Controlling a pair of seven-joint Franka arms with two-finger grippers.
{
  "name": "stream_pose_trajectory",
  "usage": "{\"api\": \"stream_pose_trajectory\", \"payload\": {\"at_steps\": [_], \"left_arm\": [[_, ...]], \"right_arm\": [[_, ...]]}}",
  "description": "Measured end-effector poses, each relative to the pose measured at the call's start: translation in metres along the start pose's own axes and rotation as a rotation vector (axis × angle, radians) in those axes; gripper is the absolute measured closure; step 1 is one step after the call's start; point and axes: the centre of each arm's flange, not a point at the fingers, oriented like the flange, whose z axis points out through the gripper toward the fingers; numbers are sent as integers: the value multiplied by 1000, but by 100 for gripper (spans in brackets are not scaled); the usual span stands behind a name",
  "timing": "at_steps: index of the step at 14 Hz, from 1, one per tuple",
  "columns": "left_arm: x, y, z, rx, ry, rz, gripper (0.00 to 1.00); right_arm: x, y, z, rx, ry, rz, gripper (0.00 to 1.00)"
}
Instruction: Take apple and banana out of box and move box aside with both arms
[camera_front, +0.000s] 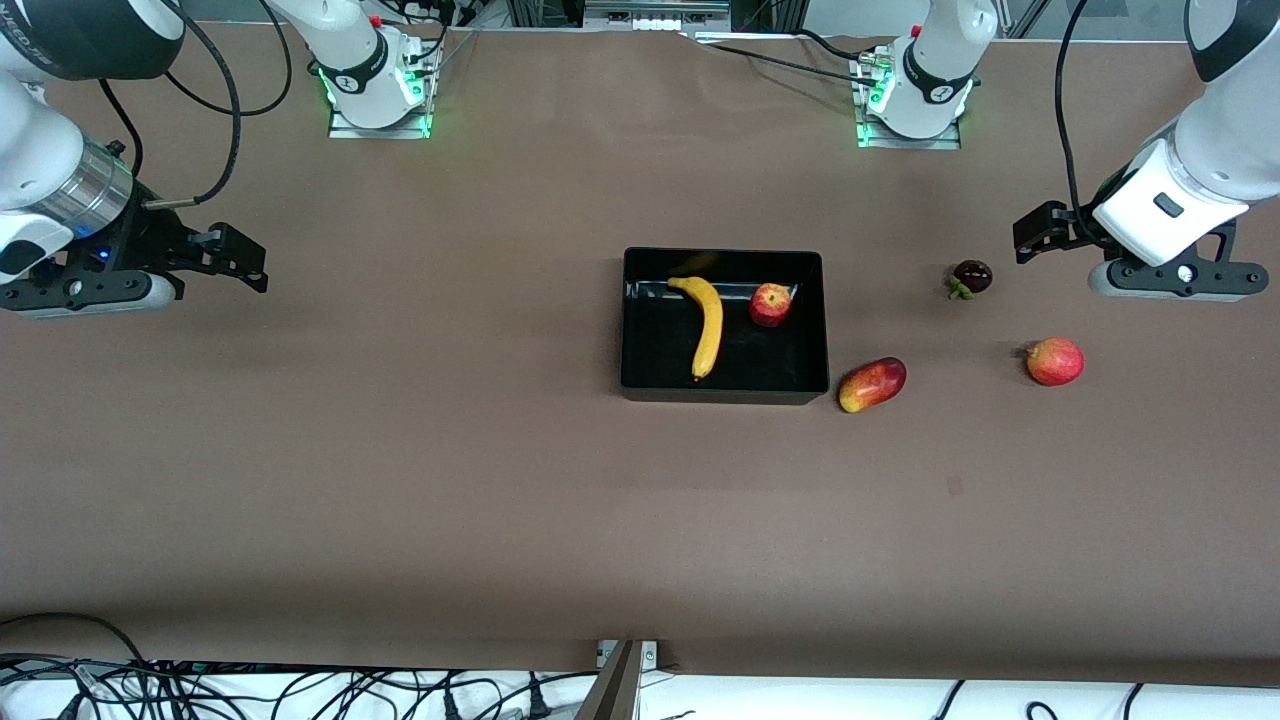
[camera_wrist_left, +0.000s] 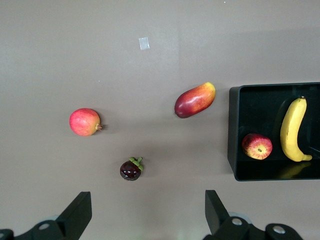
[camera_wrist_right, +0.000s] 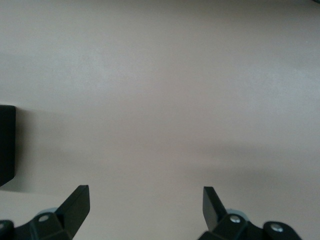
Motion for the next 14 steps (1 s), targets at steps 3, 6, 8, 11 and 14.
{"api": "stream_pose_trajectory", "payload": {"at_steps": [3, 6, 8, 11, 14], "left_arm": [[1, 1, 0, 0, 1, 23, 0], [1, 5, 3, 2, -14, 38, 0], [-3, 9, 10, 6, -65, 46, 0], [-11, 28, 32, 21, -206, 86, 0], [-3, 75, 66, 34, -278, 160, 0]], "right_arm": [[0, 0, -2, 0, 4, -1, 0], [0, 0, -2, -1, 4, -2, 0], [0, 1, -3, -10, 7, -3, 0], [0, 1, -6, -13, 10, -4, 0], [-1, 3, -6, -14, 8, -1, 0]]}}
